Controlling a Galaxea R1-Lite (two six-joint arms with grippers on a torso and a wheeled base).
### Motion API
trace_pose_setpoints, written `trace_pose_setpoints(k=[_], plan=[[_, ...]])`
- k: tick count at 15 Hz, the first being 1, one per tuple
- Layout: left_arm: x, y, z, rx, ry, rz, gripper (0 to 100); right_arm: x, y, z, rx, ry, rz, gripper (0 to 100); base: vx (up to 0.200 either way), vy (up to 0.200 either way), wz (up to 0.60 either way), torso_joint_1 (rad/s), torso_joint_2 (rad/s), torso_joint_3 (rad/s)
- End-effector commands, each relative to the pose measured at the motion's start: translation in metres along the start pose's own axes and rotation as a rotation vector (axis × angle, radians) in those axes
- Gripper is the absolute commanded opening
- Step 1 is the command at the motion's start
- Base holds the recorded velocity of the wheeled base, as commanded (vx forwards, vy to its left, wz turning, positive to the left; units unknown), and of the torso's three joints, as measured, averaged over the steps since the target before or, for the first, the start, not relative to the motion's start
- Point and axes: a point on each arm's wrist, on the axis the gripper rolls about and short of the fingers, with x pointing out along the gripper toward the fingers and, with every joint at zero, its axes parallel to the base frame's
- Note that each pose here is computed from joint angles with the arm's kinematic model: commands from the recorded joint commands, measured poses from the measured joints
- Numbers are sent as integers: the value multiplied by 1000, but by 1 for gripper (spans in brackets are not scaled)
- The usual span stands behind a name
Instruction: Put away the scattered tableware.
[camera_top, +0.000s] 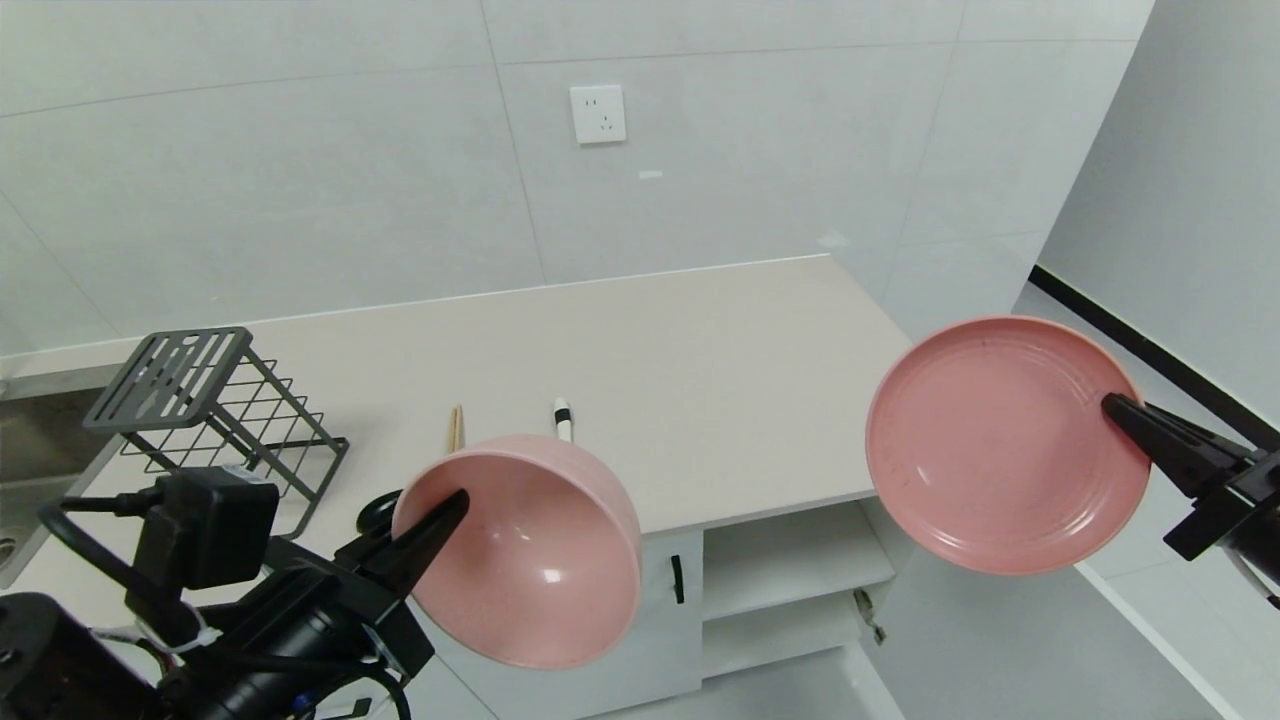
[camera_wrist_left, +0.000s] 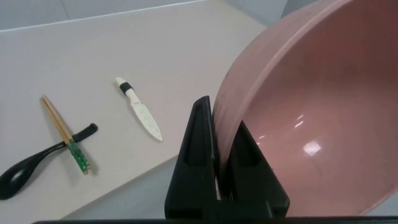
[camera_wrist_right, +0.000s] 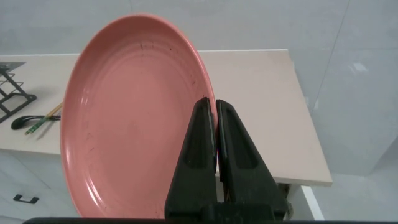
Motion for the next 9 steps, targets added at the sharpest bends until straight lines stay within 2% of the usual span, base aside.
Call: trace_pose_setpoints(k=[1, 9], plan=[[-1, 0, 1, -3, -5, 0, 0, 0, 0, 0, 0, -1, 0, 0, 0, -200, 0, -27, 56, 32], [-1, 0, 2, -3, -10, -2, 0, 0, 0, 0, -7, 0, 0, 0, 0, 0, 0, 0, 6, 0]])
